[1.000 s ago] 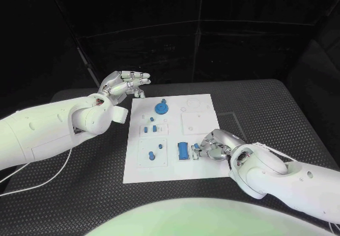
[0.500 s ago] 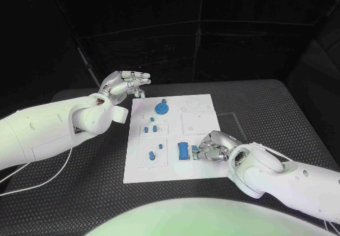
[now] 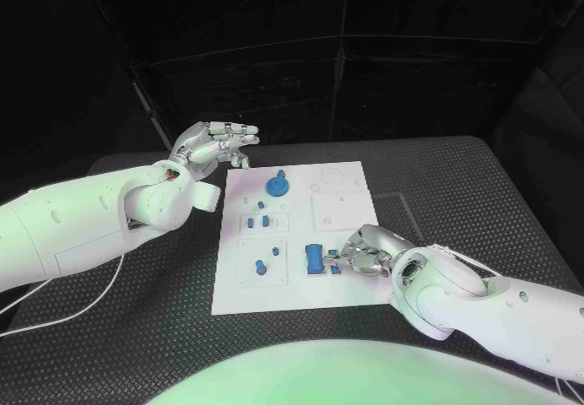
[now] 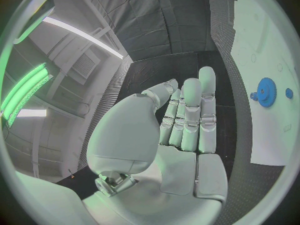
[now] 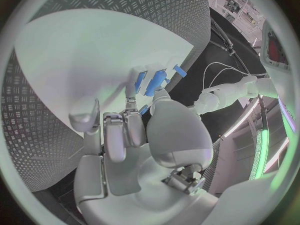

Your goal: Assemble the parts on the task board

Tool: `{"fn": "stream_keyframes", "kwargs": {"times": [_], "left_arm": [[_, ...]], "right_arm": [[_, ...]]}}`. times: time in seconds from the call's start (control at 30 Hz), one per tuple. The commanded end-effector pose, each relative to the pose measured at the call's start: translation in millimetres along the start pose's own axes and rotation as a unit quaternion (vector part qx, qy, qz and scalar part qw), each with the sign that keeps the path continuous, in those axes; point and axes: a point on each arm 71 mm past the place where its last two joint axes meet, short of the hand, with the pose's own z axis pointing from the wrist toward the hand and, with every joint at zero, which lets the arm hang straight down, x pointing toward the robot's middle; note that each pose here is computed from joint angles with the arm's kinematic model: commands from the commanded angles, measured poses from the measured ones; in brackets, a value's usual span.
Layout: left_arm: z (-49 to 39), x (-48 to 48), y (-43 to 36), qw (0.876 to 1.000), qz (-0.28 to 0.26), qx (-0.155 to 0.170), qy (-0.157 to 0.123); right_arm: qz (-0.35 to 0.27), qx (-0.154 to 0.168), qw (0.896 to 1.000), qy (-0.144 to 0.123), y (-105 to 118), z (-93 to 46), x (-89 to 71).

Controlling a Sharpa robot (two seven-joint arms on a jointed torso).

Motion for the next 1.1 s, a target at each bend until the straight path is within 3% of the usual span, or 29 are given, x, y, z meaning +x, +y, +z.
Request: {"fn": "stream_keyframes", "kwargs": {"times": [0.03, 0.4, 0.67, 0.73, 0.8, 0.9, 1.1], "left_arm": [[0.6, 1.3, -1.0, 1.000, -0.004, 0.002, 0.005], [0.0, 0.8, -1.2, 1.000, -0.004, 0.002, 0.005], [-0.1, -1.5, -1.3, 1.000, -0.003, 0.003, 0.003], [0.6, -1.6, -1.2, 1.000, -0.002, 0.005, 0.003], [1.0, -1.8, -1.3, 1.000, -0.003, 0.006, 0.004], [2.2, -2.7, -1.2, 1.000, -0.005, 0.008, 0.002], [13.0, -5.1, 2.0, 0.999, -0.025, 0.012, -0.017]], "right_arm": [[0.004, -0.004, 1.000, -0.003, 2, -0.6, -0.9], [0.005, -0.011, 1.000, -0.008, -1, -4.0, -4.2], [0.096, -0.089, 0.991, -0.023, 2, -12.5, -14.8], [0.163, -0.115, 0.979, -0.028, 1, -11.0, -24.3], [0.196, -0.123, 0.972, -0.034, -1, -7.9, -30.9], [0.267, -0.135, 0.953, -0.040, -6, 1.9, -45.9], [0.368, -0.146, 0.916, -0.062, -23, 37.4, -75.5]]}}
